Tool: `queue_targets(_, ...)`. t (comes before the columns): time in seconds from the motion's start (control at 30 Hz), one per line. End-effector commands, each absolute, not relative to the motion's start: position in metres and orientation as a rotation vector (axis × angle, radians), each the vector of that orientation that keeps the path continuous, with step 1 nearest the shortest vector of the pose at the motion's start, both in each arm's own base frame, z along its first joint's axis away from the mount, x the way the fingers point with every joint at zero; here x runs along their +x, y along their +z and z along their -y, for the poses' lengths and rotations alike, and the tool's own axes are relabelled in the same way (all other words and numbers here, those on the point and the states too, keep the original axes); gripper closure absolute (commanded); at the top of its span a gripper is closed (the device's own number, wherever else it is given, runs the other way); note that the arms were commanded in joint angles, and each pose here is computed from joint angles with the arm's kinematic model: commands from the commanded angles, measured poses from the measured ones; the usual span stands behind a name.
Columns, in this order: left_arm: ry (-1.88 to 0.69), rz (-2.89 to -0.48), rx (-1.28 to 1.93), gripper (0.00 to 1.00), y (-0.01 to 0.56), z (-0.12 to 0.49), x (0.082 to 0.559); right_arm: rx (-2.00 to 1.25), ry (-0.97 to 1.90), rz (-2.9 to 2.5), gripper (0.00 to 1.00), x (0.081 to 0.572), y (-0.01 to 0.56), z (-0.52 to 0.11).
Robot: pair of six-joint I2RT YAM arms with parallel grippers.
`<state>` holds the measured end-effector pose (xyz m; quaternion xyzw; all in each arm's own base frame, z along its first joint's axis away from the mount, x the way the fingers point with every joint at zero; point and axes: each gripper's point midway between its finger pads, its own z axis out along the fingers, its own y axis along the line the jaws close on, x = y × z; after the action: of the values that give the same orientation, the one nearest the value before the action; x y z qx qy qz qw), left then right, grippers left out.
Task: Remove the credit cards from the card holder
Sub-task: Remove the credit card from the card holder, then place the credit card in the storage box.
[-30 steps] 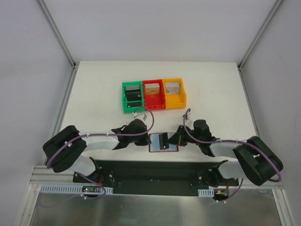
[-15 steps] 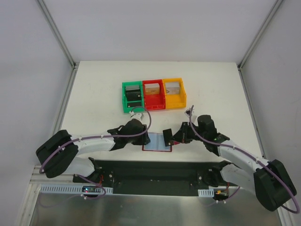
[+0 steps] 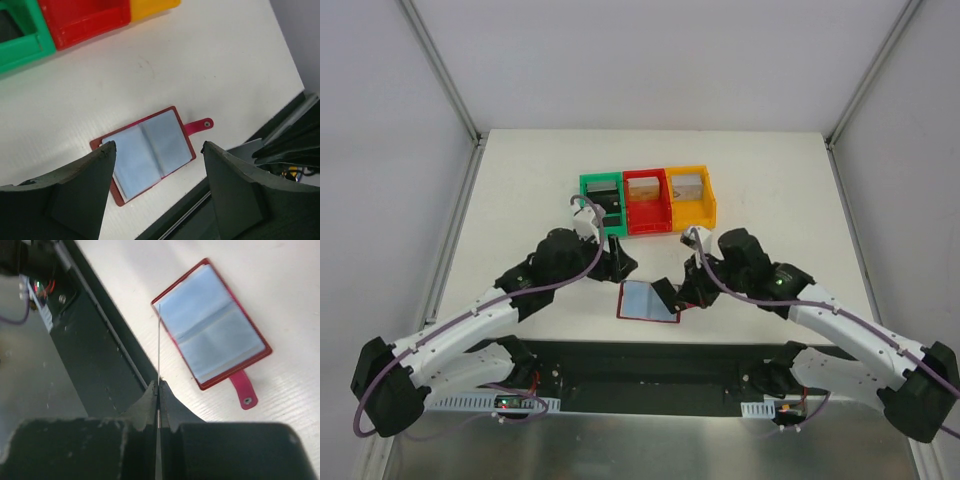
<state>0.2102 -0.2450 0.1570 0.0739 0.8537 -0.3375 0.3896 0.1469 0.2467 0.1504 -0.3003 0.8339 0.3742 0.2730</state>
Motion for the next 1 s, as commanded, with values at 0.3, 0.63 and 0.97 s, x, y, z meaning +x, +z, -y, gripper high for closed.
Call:
queue_targets(0.3,-1.375,-1.721,0.936,0.23,0.26,0.267,0.118,-1.386,1.11,-2.17,0.99,0.089,0.193,-0.263)
queue_targets(0.63,-1.544,-1.8,1.045,0.26,0.244,0.273,0.095,-1.468,1.132,-2.143,1.0,0.074,0.207,-0.268)
queue_targets(0.97,-1.589,-1.841,1.094,0.38,0.232,0.279,0.09,-1.5,1.151,-2.113,0.99,0.073,0.214,-0.281)
